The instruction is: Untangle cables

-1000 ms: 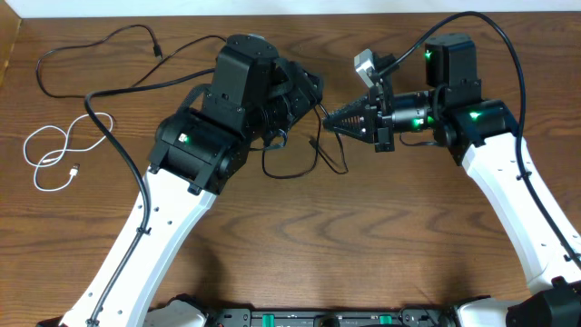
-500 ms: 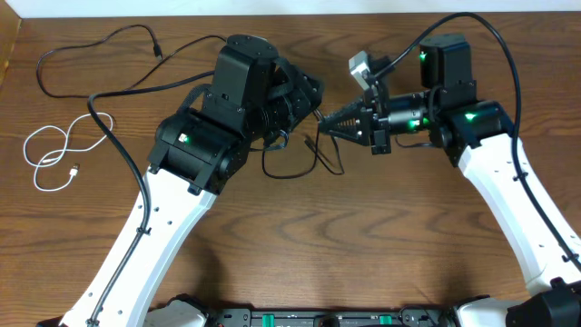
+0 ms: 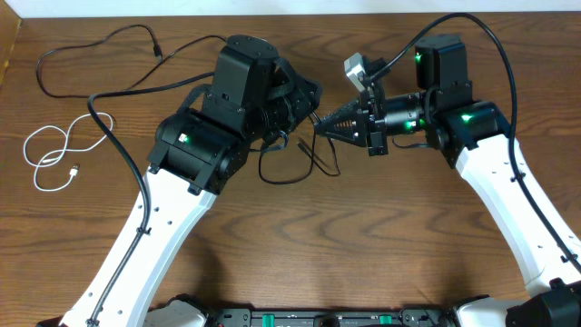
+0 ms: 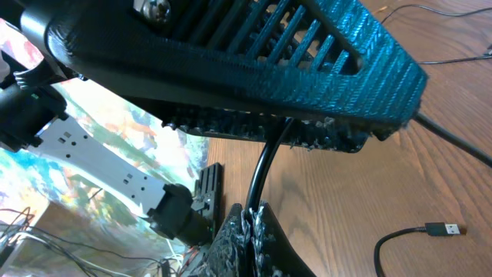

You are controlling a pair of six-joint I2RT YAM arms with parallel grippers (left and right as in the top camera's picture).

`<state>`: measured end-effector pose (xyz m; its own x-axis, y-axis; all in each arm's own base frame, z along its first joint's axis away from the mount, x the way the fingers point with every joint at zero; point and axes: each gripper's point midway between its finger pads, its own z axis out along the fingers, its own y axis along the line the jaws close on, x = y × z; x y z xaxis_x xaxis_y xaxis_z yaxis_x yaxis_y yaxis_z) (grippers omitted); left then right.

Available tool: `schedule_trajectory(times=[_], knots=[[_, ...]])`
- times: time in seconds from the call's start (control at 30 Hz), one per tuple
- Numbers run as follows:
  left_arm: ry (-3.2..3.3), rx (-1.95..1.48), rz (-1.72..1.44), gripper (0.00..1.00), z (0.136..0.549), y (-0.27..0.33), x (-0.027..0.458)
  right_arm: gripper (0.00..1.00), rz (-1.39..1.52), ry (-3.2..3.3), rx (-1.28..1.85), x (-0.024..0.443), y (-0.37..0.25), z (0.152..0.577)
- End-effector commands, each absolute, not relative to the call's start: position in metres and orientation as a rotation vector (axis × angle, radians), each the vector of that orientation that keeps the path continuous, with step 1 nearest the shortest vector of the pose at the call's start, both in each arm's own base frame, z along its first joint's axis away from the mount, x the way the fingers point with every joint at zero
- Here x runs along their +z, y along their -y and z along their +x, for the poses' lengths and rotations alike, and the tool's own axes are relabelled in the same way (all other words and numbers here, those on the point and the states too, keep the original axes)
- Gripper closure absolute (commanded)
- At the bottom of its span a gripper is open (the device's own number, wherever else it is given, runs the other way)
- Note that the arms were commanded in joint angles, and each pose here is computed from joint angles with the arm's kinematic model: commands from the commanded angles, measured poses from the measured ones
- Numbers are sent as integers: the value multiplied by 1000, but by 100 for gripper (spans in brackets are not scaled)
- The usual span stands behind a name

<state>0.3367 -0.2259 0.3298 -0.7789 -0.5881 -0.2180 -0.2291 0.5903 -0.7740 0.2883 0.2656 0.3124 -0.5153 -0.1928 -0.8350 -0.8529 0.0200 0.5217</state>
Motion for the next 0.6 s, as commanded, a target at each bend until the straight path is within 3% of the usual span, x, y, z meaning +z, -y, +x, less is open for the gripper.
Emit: schedule_trajectory(times=[0.0,0.33,0.57], knots=[[-2369,-1059,-652,66,337,226,330,99,-1061,-1754,1521,315,-266,286],[-2369,-1058,-653,66,337,226,330,99,-1007,-1816,1469,310,-265,296],[-2367,-1058,-653,73,337,225,330,99,-1012,-1810,1482,311,-265,295]])
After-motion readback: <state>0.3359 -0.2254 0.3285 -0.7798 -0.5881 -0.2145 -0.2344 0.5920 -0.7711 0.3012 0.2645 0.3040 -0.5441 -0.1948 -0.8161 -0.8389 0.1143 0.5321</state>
